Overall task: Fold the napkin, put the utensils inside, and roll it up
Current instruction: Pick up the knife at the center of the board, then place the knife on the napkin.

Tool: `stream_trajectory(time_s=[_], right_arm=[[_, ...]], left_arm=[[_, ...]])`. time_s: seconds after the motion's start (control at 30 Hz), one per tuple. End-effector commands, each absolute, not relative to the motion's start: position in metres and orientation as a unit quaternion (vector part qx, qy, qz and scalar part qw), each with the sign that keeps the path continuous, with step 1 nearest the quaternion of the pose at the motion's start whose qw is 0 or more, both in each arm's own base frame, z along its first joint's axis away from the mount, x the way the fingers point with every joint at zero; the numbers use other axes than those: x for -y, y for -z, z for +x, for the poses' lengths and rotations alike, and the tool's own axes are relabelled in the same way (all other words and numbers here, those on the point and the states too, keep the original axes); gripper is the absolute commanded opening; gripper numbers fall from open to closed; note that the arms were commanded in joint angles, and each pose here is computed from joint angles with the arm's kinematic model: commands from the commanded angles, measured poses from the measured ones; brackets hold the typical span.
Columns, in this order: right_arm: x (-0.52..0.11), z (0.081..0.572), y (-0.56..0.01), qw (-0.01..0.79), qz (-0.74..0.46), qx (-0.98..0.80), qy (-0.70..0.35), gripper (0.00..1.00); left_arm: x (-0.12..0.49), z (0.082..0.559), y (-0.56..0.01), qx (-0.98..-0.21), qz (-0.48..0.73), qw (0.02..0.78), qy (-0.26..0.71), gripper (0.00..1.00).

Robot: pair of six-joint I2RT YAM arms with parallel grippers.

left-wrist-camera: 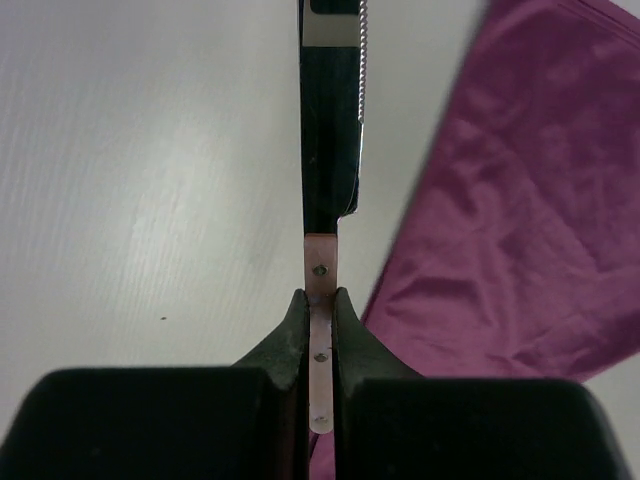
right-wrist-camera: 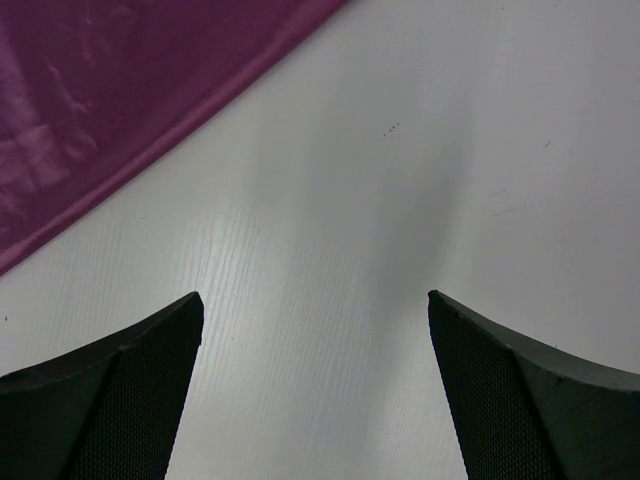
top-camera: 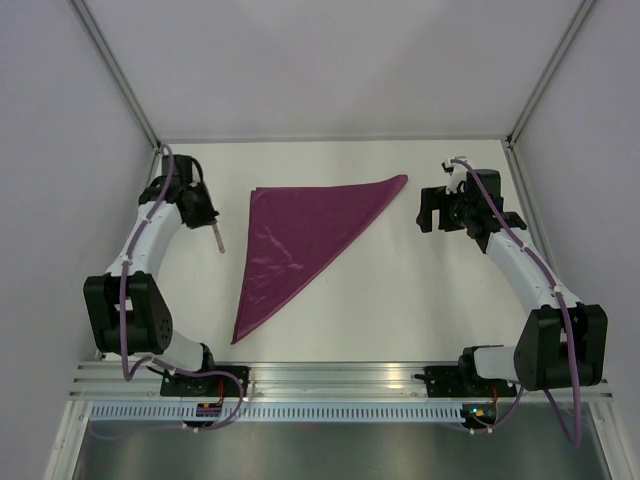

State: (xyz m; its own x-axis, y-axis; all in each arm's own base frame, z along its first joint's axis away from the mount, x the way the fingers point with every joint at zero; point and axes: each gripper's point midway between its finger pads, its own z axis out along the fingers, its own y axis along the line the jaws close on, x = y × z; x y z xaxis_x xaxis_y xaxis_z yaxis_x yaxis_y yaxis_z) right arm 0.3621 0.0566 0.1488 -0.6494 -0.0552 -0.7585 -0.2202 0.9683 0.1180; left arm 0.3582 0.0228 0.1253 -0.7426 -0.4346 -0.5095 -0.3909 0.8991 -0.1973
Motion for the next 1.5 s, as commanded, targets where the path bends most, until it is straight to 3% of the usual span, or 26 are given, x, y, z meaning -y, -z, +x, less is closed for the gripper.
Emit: stream_trajectory(time_s=[0.0,0.2,0.47,0.8,1.47], right_arm=[[-0.058,0.365,-0.160,0.422,-0.081,-0.897,-0.104,0.98],[-0.058,0.366,-0.159,0.423,-0.081,-0.897,-0.101,0.98],[-0.056,0.366,-0.161,0.429,-0.080,-0.895,-0.096,0.98],[-0.054,0.368,-0.158,0.424,-0.080,-0.897,-0.093,0.98],[-0.053,0.370,-0.152,0.417,-0.081,-0.901,-0.090,0.98]], left_arm=[[0.042,0.370,-0.159,-0.945,-0.047,0.317,0.068,0.02],[0.139,0.386,-0.170,-0.930,0.144,0.325,0.094,0.02],[0.243,0.364,-0.109,-0.906,0.335,0.222,0.133,0.02],[0.292,0.336,-0.061,-0.897,0.375,0.147,0.181,0.02],[0.293,0.326,-0.035,-0.908,0.359,0.101,0.189,0.02]])
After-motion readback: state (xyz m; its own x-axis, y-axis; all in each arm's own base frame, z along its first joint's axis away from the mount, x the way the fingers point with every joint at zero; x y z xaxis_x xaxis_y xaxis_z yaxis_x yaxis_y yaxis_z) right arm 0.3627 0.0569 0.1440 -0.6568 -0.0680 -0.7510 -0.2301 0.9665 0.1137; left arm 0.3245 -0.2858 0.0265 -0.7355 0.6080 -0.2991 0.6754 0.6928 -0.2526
